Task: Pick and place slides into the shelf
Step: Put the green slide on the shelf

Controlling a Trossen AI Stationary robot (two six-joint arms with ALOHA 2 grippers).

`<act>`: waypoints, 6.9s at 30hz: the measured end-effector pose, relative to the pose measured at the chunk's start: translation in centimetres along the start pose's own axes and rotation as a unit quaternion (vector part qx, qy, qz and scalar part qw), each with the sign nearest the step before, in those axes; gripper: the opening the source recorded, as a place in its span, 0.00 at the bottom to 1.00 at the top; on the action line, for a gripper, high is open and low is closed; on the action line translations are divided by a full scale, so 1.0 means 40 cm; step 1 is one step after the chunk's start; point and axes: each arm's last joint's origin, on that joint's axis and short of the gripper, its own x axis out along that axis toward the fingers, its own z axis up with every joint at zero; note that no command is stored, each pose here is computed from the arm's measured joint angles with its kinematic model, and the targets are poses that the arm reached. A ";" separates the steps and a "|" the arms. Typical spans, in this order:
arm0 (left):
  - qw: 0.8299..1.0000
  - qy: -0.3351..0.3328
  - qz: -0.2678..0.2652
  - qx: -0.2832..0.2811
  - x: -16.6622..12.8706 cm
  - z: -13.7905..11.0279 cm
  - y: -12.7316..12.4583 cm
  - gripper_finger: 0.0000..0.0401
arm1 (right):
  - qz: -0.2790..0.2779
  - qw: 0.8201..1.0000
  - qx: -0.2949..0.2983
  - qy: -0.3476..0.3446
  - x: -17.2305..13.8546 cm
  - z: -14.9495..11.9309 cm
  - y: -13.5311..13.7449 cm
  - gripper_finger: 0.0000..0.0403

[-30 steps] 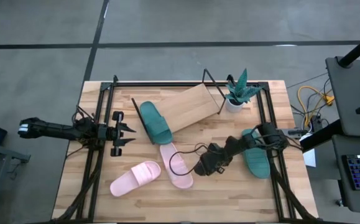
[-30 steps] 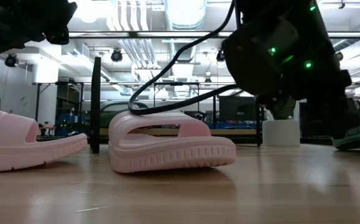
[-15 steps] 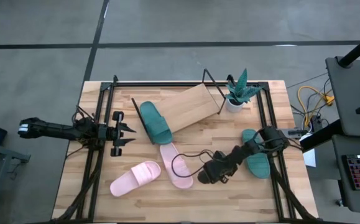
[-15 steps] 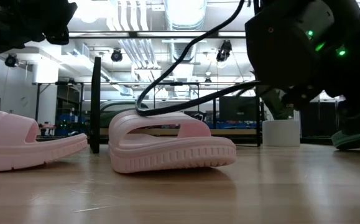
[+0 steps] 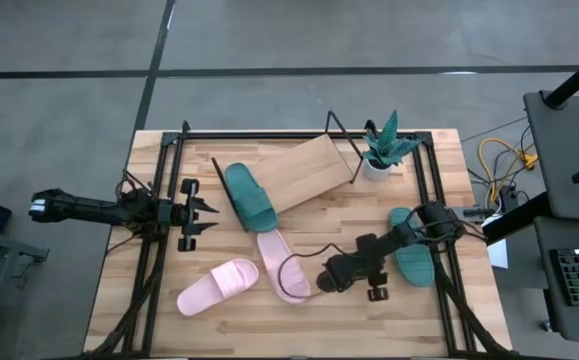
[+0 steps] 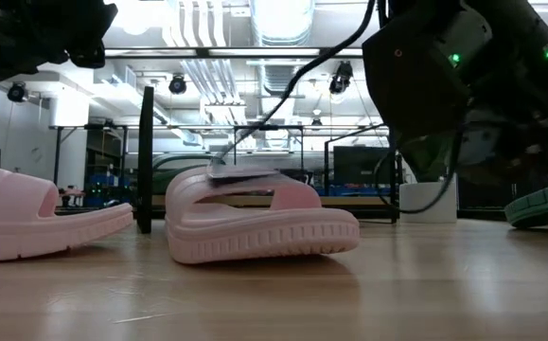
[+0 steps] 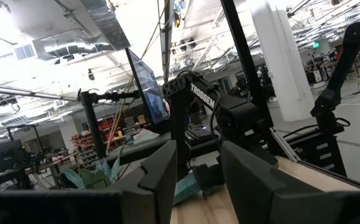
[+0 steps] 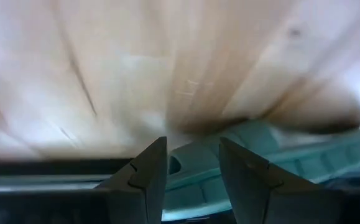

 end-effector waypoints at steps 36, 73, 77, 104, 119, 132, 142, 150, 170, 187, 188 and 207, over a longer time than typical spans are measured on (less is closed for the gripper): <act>1.000 0.002 0.000 -0.002 0.000 -0.001 0.000 0.28 | -0.213 0.751 0.112 -0.615 -0.287 -0.326 0.493 0.22; 1.000 0.006 -0.002 -0.002 0.001 -0.003 -0.001 0.28 | -0.180 0.917 0.216 -0.283 0.040 -0.182 0.434 0.12; 1.000 0.007 -0.002 -0.002 0.002 -0.004 -0.001 0.28 | -0.175 0.920 0.220 -0.273 0.036 -0.178 0.427 0.26; 1.000 0.006 -0.002 0.000 0.002 -0.003 -0.001 0.28 | -0.245 0.897 0.292 -0.223 0.175 -0.138 0.346 0.56; 1.000 0.006 -0.002 0.000 0.001 -0.003 -0.001 0.28 | -0.297 0.859 0.369 -0.195 0.219 -0.155 0.302 0.56; 1.000 0.006 -0.002 0.000 0.002 -0.003 -0.001 0.28 | -0.279 0.824 0.441 -0.220 0.222 -0.155 0.301 0.56; 1.000 0.006 -0.002 0.000 0.002 -0.003 -0.001 0.28 | -0.284 0.778 0.507 -0.237 0.245 -0.157 0.278 0.55; 1.000 0.006 -0.002 0.000 0.002 -0.003 -0.001 0.28 | -0.300 0.763 0.518 -0.243 0.247 -0.152 0.251 0.55; 1.000 0.006 -0.002 0.000 0.002 -0.003 -0.001 0.28 | -0.286 0.717 0.584 -0.252 0.264 -0.162 0.230 0.03; 1.000 0.007 -0.002 0.000 0.002 -0.004 -0.001 0.28 | -0.090 0.662 0.587 -0.457 0.061 -0.317 0.237 0.02; 1.000 0.006 -0.002 0.000 0.002 -0.004 -0.001 0.28 | -0.082 0.655 0.582 -0.474 0.048 -0.326 0.236 0.02; 1.000 0.006 -0.002 0.000 0.002 -0.003 -0.001 0.28 | -0.075 0.543 0.439 -0.712 -0.120 -0.424 0.235 0.02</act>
